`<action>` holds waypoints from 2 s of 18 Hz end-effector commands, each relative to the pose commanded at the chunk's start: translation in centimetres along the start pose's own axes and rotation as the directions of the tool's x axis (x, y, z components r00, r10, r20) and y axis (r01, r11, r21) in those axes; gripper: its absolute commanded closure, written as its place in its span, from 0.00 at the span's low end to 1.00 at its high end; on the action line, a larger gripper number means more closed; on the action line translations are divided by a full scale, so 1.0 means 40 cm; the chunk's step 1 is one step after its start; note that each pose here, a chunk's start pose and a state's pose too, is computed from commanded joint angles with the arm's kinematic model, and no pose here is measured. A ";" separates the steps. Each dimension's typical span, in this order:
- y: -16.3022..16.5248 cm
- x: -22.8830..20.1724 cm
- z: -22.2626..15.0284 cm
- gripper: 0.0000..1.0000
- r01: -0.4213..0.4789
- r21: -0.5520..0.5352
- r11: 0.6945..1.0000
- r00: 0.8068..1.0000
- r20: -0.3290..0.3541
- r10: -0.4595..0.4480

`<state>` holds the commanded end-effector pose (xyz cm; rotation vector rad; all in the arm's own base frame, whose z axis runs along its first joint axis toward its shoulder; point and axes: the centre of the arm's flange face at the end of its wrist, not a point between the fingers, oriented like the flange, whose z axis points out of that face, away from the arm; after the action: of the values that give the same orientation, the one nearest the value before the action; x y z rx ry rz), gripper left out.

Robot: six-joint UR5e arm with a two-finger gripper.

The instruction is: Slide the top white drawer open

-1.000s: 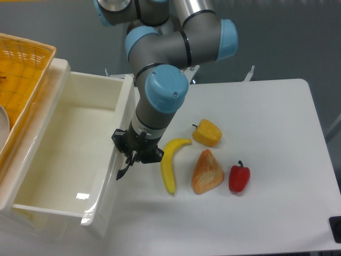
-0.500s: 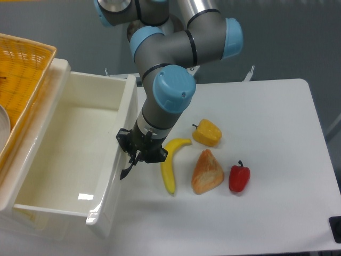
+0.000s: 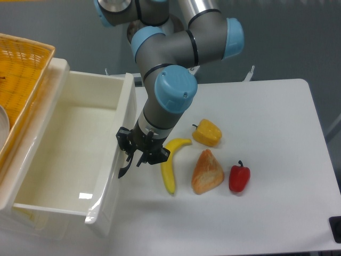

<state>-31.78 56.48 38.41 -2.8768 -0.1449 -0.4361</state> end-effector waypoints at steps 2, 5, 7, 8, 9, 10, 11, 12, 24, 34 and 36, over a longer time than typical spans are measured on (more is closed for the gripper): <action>0.003 -0.005 -0.005 0.45 0.004 0.003 1.000 1.000 0.001 -0.004; 0.003 -0.008 -0.004 0.45 0.006 0.005 1.000 1.000 -0.002 -0.006; 0.004 -0.013 -0.006 0.43 0.010 0.011 1.000 1.000 -0.007 -0.010; 0.007 -0.019 -0.009 0.43 0.014 0.013 1.000 1.000 -0.008 -0.014; 0.007 -0.019 -0.009 0.42 0.014 0.013 1.000 1.000 -0.008 -0.014; 0.008 -0.020 -0.010 0.39 0.016 0.015 1.000 1.000 -0.010 -0.016; 0.007 -0.019 -0.010 0.39 0.016 0.019 1.000 1.000 -0.013 -0.015; 0.007 -0.020 -0.011 0.36 0.017 0.023 1.000 1.000 -0.018 -0.017; 0.010 -0.020 0.006 0.13 0.031 0.024 0.999 0.999 -0.042 -0.030; 0.028 -0.064 -0.031 0.06 0.062 0.053 0.997 0.997 -0.045 -0.060; 0.032 -0.072 -0.042 0.03 0.063 0.060 0.996 0.997 -0.041 -0.061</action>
<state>-34.81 54.66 38.83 -2.8076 -0.2369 -0.4909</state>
